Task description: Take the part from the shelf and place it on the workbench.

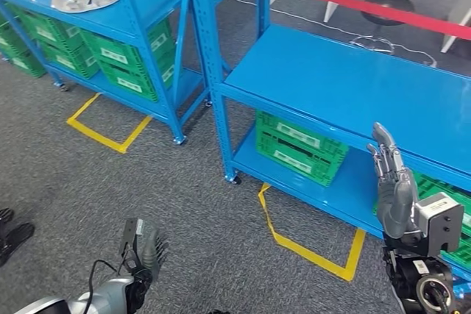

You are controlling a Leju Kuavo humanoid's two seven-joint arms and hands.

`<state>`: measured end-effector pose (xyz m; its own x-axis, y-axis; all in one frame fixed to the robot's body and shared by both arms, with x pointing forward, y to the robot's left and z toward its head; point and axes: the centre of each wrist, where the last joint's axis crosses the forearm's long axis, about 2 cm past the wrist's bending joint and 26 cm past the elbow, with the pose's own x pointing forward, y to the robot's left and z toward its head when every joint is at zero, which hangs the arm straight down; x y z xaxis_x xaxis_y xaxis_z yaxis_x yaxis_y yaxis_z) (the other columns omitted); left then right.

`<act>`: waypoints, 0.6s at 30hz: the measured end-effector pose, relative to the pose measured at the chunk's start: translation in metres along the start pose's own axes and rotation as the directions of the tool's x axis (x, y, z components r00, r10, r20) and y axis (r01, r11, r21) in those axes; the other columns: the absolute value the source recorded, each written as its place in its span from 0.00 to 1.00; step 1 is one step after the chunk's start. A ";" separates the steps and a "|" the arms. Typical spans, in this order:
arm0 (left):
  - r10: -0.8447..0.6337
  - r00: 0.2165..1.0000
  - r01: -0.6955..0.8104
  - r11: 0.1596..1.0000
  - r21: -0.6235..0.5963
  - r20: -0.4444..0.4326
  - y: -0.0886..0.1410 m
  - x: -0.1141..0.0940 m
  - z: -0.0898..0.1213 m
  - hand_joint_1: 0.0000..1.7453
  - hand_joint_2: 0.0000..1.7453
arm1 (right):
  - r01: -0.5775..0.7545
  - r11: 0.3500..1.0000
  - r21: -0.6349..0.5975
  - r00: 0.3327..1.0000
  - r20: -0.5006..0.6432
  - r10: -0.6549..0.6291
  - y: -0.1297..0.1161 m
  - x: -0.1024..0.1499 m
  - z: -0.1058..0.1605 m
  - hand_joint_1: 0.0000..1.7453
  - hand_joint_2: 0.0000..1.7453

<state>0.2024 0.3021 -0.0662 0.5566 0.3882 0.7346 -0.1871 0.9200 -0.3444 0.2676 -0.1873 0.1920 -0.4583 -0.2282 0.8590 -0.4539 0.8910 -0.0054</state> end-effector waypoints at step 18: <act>-0.002 1.000 0.002 1.000 -0.006 0.005 -0.002 0.003 -0.002 0.00 0.00 | 0.002 1.000 0.003 1.000 -0.004 -0.002 0.001 -0.001 0.001 0.00 0.00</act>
<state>0.2056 0.3016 -0.0648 0.5527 0.3868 0.7382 -0.1809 0.9203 -0.3468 0.2672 -0.1869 0.1909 -0.4544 -0.2290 0.8608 -0.4573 0.8893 -0.0048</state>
